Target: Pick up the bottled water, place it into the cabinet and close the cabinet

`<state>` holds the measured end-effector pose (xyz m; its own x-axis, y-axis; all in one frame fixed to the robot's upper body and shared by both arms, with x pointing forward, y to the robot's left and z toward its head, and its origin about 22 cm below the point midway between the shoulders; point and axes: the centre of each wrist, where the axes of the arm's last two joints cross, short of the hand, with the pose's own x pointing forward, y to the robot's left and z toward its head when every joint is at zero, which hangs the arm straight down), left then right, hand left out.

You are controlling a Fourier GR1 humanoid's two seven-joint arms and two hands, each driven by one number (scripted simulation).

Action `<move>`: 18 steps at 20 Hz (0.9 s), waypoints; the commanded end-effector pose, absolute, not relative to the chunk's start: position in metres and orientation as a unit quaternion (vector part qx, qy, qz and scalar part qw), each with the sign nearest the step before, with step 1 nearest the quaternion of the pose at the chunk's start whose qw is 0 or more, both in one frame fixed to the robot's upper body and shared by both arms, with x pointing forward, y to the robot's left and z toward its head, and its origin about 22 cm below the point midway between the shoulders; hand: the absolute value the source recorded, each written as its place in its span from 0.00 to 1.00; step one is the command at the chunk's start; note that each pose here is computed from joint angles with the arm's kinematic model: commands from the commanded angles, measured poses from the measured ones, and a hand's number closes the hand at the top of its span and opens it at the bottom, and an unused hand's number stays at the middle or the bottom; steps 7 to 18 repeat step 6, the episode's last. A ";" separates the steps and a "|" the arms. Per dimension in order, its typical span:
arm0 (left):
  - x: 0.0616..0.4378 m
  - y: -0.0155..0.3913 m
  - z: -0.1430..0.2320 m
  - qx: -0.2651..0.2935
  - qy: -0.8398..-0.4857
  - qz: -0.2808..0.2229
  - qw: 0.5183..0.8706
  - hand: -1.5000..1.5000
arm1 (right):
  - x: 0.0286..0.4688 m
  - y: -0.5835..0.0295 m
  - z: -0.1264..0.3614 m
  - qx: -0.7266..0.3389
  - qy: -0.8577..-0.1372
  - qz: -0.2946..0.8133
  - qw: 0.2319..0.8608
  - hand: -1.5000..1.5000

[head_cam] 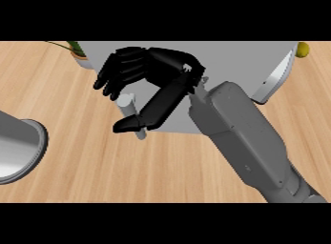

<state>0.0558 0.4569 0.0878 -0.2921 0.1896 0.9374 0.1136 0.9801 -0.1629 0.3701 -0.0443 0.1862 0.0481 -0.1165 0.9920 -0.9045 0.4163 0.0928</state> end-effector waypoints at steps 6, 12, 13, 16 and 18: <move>0.077 0.453 0.092 -0.109 -0.802 0.018 0.588 0.00 | 0.399 -0.074 0.247 0.345 -0.709 0.239 0.567 0.00; 0.077 0.453 0.092 -0.109 -0.802 0.018 0.588 0.00 | 0.399 -0.074 0.247 0.345 -0.709 0.239 0.567 0.00; 0.077 0.453 0.092 -0.109 -0.802 0.018 0.588 0.00 | 0.399 -0.074 0.247 0.345 -0.709 0.239 0.567 0.00; 0.077 0.453 0.092 -0.109 -0.802 0.018 0.588 0.00 | 0.399 -0.074 0.247 0.345 -0.709 0.239 0.567 0.00; 0.077 0.453 0.092 -0.109 -0.802 0.018 0.588 0.00 | 0.399 -0.074 0.247 0.345 -0.709 0.239 0.567 0.00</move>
